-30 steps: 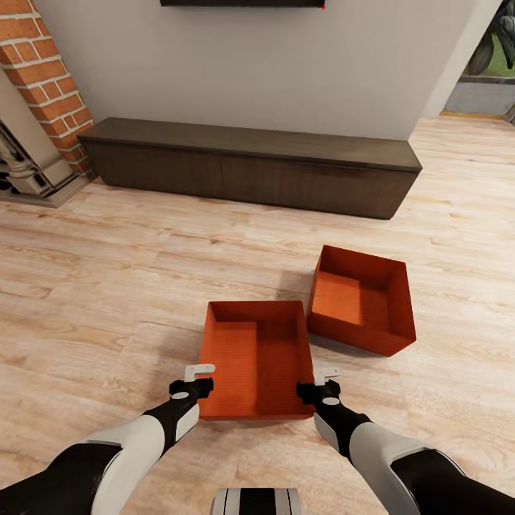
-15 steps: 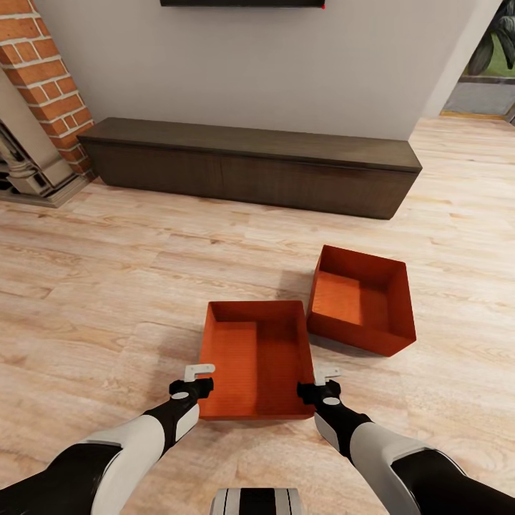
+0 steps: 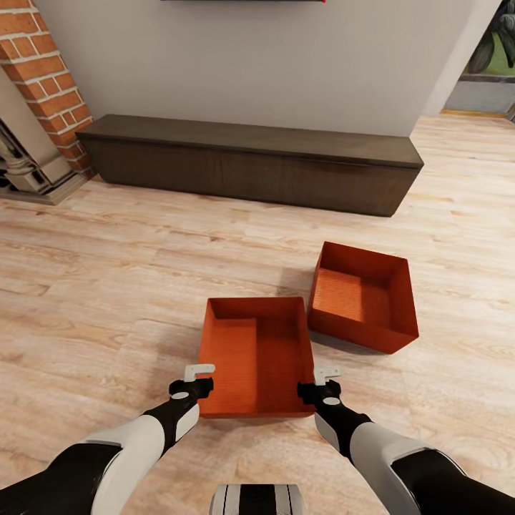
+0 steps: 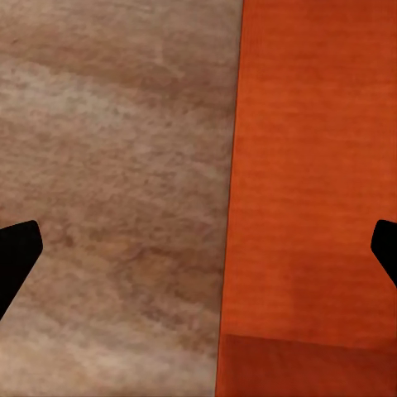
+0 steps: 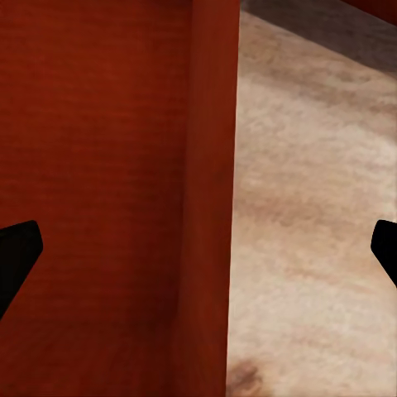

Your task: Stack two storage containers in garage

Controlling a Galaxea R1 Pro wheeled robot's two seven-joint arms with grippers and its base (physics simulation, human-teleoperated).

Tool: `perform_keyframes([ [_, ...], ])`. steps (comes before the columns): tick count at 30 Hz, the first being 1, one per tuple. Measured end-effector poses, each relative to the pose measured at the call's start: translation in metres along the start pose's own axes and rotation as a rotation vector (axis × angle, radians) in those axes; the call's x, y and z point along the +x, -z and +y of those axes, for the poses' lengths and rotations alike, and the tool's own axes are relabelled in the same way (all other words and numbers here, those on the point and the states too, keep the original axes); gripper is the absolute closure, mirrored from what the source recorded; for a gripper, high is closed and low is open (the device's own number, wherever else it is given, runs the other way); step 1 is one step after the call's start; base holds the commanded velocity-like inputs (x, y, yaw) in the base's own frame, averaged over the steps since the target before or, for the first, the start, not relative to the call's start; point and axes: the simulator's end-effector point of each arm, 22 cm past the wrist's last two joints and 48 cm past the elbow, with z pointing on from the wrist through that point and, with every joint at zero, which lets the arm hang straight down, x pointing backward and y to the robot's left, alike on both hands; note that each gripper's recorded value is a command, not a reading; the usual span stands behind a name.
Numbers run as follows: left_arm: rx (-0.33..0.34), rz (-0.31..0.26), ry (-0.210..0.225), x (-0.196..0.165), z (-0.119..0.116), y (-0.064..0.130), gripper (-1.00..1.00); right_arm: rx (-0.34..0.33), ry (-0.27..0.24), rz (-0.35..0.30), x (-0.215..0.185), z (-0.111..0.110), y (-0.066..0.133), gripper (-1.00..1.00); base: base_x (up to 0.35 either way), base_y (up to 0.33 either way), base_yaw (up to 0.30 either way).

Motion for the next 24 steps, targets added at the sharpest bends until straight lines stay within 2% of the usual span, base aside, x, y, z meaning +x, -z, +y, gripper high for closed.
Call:
perform_keyframes([
  [15,0.0,0.0,0.0,0.0,0.0,0.0,-1.0,0.0,0.0,-0.001,0.0,0.0,0.0,-1.0,0.0,0.0,0.0],
  [24,0.0,0.0,0.0,0.014,-0.001,-0.015,-1.0,-0.001,-0.001,-0.001,0.014,0.003,-0.015,-1.0,0.0,0.0,0.0],
])
